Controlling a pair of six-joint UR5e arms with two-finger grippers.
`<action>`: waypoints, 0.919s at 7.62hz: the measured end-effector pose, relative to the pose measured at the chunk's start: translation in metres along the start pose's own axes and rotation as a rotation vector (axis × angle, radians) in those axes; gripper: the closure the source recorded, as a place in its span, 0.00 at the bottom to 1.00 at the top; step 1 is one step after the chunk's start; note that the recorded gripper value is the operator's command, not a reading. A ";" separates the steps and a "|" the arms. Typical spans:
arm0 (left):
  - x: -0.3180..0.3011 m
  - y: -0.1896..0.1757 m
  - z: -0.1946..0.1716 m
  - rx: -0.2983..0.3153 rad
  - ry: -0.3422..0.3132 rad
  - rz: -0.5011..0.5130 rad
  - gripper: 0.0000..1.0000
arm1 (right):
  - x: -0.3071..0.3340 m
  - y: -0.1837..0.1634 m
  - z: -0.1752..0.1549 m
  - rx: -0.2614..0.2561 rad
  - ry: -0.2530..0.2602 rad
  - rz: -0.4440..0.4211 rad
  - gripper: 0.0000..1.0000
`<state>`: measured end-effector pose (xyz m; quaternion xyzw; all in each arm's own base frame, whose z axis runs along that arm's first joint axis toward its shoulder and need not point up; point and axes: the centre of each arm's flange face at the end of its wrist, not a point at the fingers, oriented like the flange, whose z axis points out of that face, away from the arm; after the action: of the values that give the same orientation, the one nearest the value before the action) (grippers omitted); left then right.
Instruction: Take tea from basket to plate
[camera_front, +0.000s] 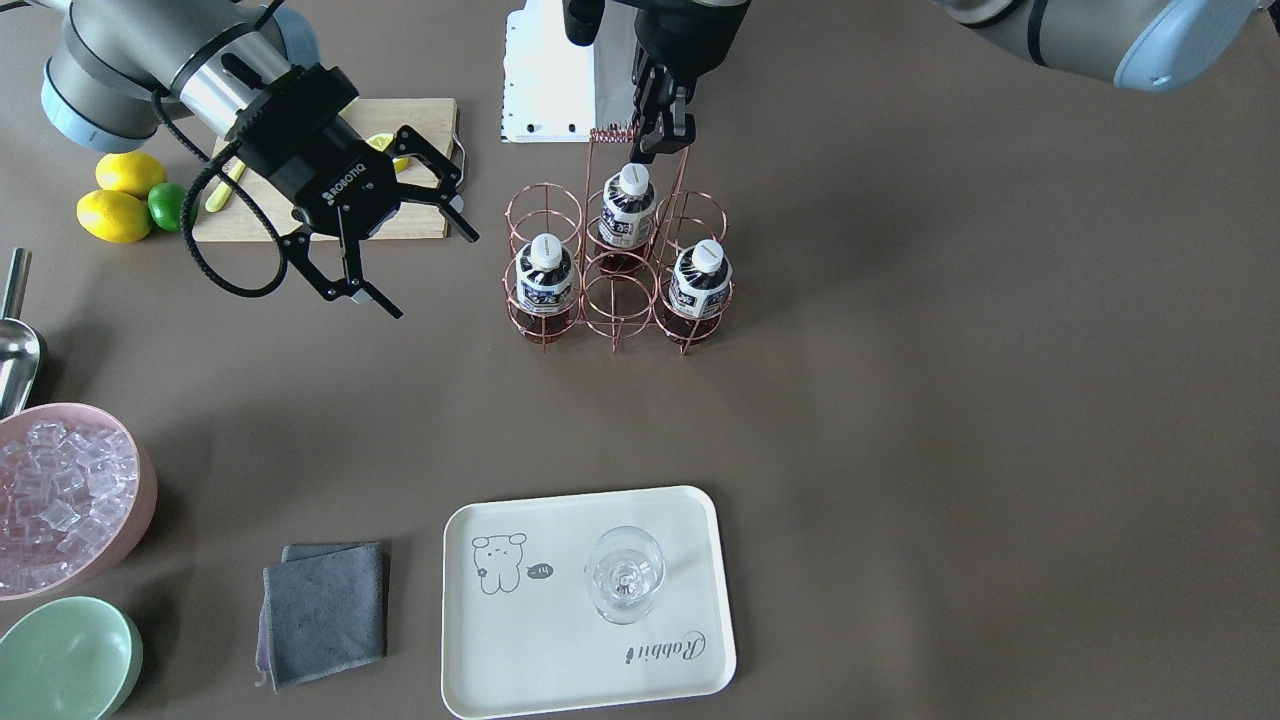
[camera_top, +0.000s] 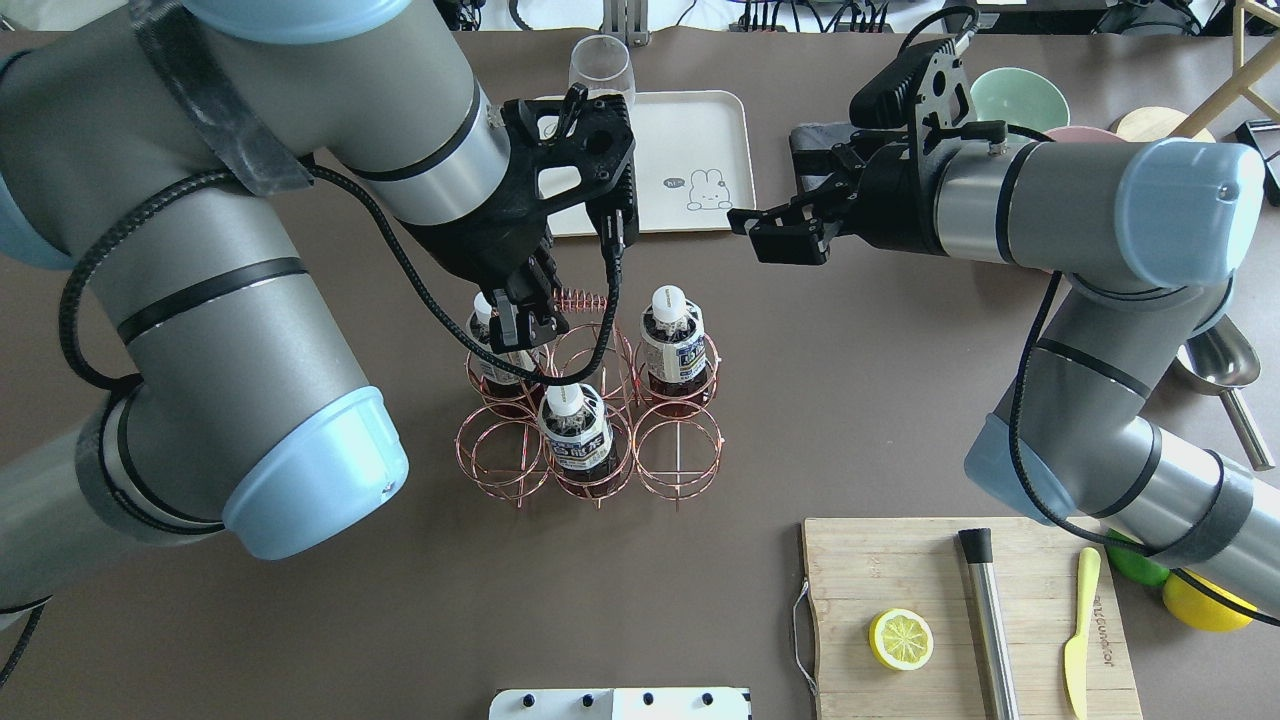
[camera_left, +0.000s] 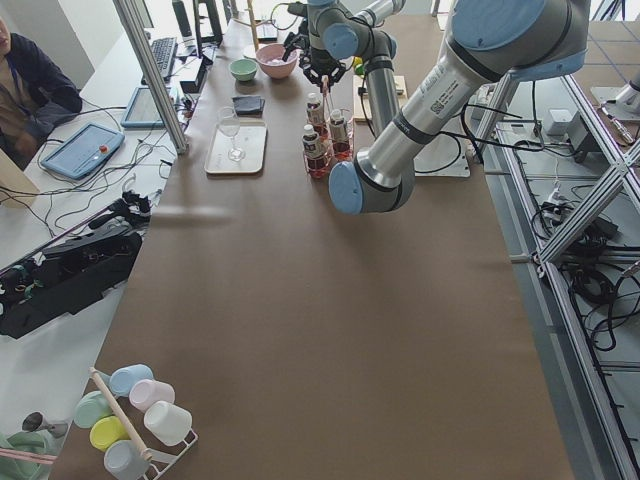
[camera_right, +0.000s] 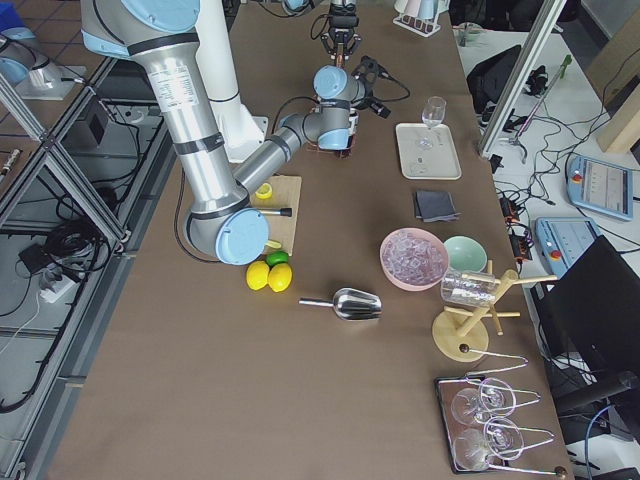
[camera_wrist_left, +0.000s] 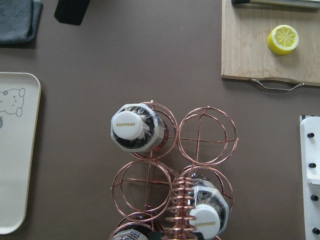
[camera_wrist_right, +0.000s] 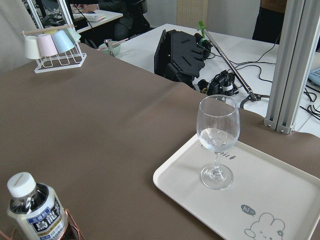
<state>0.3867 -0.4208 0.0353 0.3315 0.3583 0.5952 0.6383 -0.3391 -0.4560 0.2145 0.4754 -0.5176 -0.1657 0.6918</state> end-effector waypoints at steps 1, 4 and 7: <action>0.000 0.000 0.000 0.001 0.000 0.000 1.00 | -0.016 0.001 0.007 0.014 -0.003 0.022 0.00; 0.000 0.000 0.000 0.001 -0.001 -0.001 1.00 | -0.071 0.017 0.026 0.029 0.015 0.066 0.00; 0.000 0.000 0.001 -0.002 0.000 -0.004 1.00 | -0.105 0.035 0.031 0.006 0.031 0.063 0.00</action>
<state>0.3875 -0.4212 0.0359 0.3302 0.3586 0.5943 0.6397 -0.4182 -0.3781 0.1856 0.4635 -0.5222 -0.1350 0.7030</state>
